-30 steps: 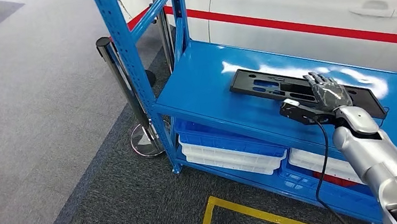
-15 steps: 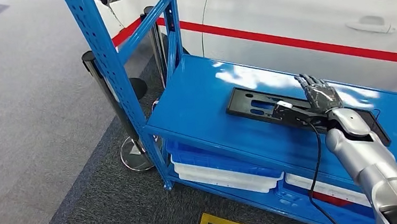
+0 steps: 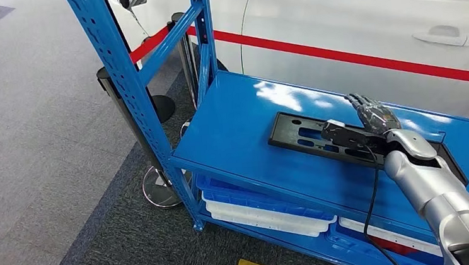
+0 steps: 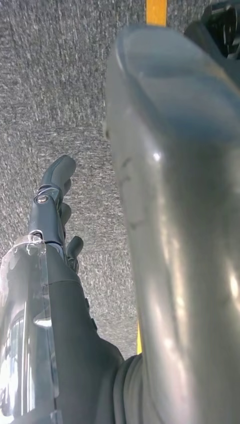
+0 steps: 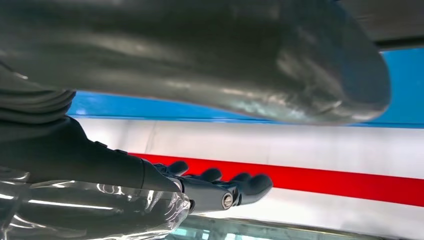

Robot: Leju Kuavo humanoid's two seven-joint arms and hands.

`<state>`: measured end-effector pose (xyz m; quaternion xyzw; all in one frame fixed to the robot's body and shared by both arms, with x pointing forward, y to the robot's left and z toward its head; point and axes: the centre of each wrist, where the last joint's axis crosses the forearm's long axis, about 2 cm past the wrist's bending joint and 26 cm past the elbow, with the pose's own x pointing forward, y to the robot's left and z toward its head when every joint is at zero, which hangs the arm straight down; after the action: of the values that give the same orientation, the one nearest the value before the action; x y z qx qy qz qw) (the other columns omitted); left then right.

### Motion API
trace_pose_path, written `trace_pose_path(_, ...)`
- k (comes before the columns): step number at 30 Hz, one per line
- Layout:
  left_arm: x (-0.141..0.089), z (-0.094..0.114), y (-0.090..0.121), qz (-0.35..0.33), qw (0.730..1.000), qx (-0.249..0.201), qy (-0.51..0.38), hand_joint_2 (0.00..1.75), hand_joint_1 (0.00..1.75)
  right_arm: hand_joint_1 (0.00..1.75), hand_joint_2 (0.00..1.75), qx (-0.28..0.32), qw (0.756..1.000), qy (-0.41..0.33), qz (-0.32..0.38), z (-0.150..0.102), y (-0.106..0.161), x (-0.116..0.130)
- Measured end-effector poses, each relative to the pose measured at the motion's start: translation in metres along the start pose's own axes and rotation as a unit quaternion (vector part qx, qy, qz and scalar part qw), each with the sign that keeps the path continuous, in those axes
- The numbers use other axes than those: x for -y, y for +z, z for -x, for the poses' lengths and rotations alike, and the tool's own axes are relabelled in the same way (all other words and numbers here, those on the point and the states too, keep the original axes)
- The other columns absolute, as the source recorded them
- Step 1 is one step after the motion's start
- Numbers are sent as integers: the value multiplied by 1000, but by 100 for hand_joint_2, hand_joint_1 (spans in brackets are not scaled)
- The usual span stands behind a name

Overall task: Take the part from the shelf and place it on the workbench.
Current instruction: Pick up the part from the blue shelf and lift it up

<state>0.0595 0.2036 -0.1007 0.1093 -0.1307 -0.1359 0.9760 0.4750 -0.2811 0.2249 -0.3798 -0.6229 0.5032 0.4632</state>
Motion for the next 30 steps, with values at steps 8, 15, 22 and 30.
trace_pose_path(8,-1,-1,0,-10,1000,-3,-2,0,0,0,0,-9,999,-1,-44,3,7,-17)
trace_pose_path(15,-1,-2,0,-10,1000,1,-14,0,0,0,0,-23,998,-11,-58,8,13,-27)
trace_pose_path(22,-1,-4,-1,-7,1000,6,-21,0,0,0,0,-34,997,-7,-66,14,16,-27)
trace_pose_path(30,-2,-5,-1,-6,1000,13,-28,0,0,0,0,-38,997,-6,-69,14,16,-27)
